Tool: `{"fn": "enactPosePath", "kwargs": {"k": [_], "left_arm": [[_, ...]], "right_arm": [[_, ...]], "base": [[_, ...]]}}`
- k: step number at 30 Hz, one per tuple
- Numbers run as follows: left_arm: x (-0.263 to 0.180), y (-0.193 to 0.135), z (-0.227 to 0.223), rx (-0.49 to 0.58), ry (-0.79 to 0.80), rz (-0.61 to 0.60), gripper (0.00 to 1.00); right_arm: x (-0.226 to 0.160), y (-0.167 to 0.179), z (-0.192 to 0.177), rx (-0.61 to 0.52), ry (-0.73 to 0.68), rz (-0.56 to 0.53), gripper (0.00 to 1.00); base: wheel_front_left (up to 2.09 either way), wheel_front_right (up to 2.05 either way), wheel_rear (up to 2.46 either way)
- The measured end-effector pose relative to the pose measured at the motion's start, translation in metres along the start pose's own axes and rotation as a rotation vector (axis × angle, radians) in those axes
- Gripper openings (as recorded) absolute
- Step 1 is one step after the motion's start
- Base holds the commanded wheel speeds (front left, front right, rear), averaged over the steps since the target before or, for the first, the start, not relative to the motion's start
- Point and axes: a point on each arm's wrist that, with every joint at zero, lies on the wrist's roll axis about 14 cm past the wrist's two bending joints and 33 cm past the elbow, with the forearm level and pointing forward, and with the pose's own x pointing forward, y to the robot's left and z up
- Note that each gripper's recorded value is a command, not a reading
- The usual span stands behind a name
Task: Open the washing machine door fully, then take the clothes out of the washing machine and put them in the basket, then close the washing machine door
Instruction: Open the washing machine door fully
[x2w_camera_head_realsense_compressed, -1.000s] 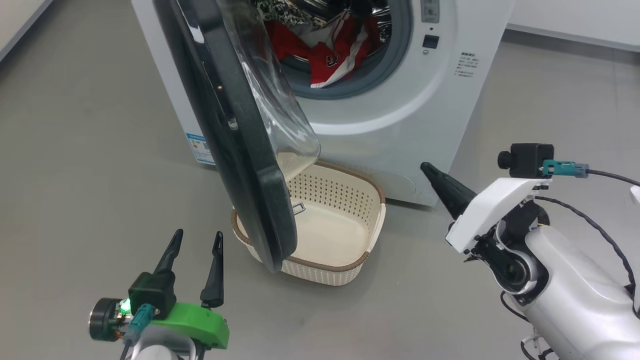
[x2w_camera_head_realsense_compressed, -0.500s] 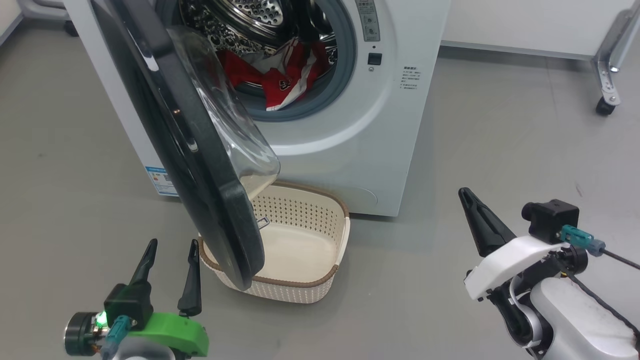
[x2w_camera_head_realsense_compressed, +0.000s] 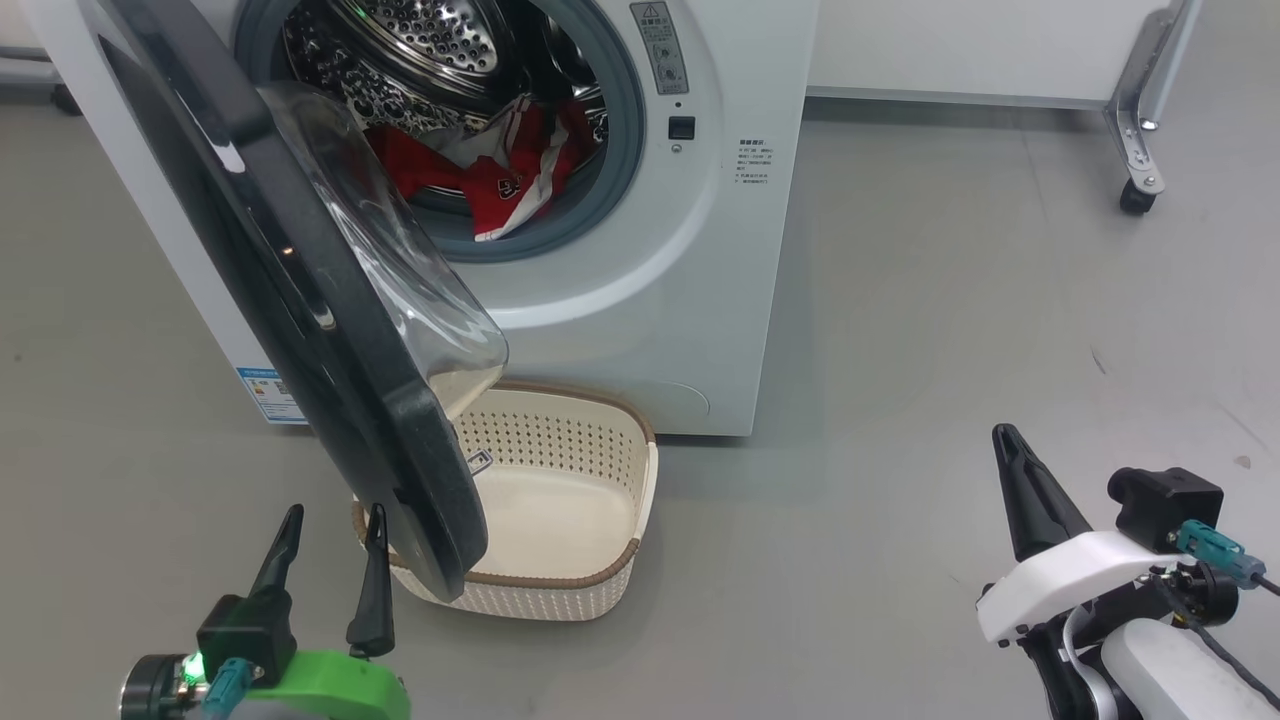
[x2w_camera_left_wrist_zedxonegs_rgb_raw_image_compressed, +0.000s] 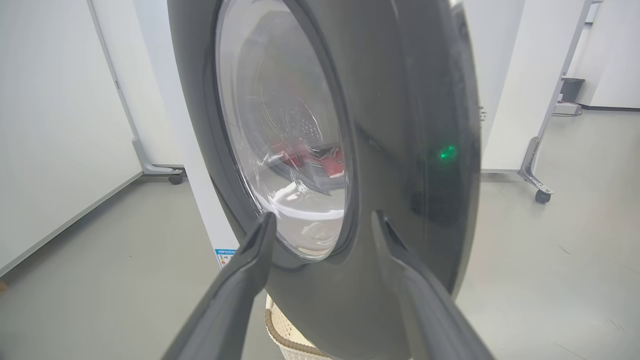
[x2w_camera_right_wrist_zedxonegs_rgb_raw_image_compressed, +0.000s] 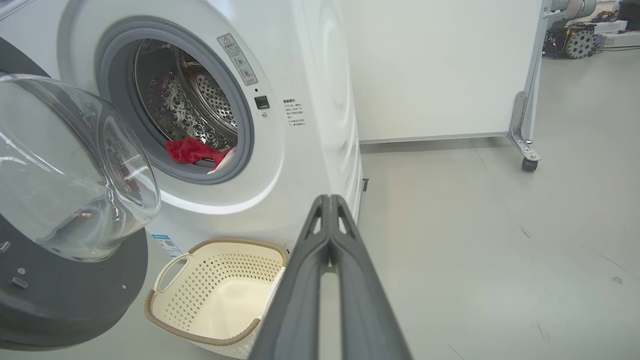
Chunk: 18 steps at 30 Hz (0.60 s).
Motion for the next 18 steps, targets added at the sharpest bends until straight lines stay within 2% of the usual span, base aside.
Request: {"fn": "enactPosePath", "kwargs": {"k": [6, 7, 8, 10, 18], "left_arm": [[0.001, 0.0, -0.001, -0.002, 0.002, 0.001, 1.0], [0.001, -0.001, -0.002, -0.001, 0.005, -0.005, 1.0], [0.001, -0.002, -0.002, 0.003, 0.007, -0.008, 1.0], [0.001, -0.002, -0.002, 0.001, 0.005, -0.003, 1.0], [0.002, -0.001, -0.002, 0.002, 0.004, 0.0, 1.0]], "right_arm": [[-0.005, -0.004, 0.005, -0.015, -0.031, -0.022, 0.0], [-0.005, -0.007, 0.009, -0.022, -0.047, -0.035, 0.37], [-0.005, -0.01, 0.012, -0.041, -0.058, -0.041, 1.0], [-0.004, -0.01, 0.017, -0.069, -0.078, -0.041, 1.0], [-0.013, -0.018, 0.016, -0.053, -0.103, -0.096, 1.0]], "base": [[0.0, 0.0, 0.0], [0.0, 0.0, 0.0], [0.0, 0.0, 0.0], [0.0, 0.0, 0.0], [0.0, 0.0, 0.0]]}}
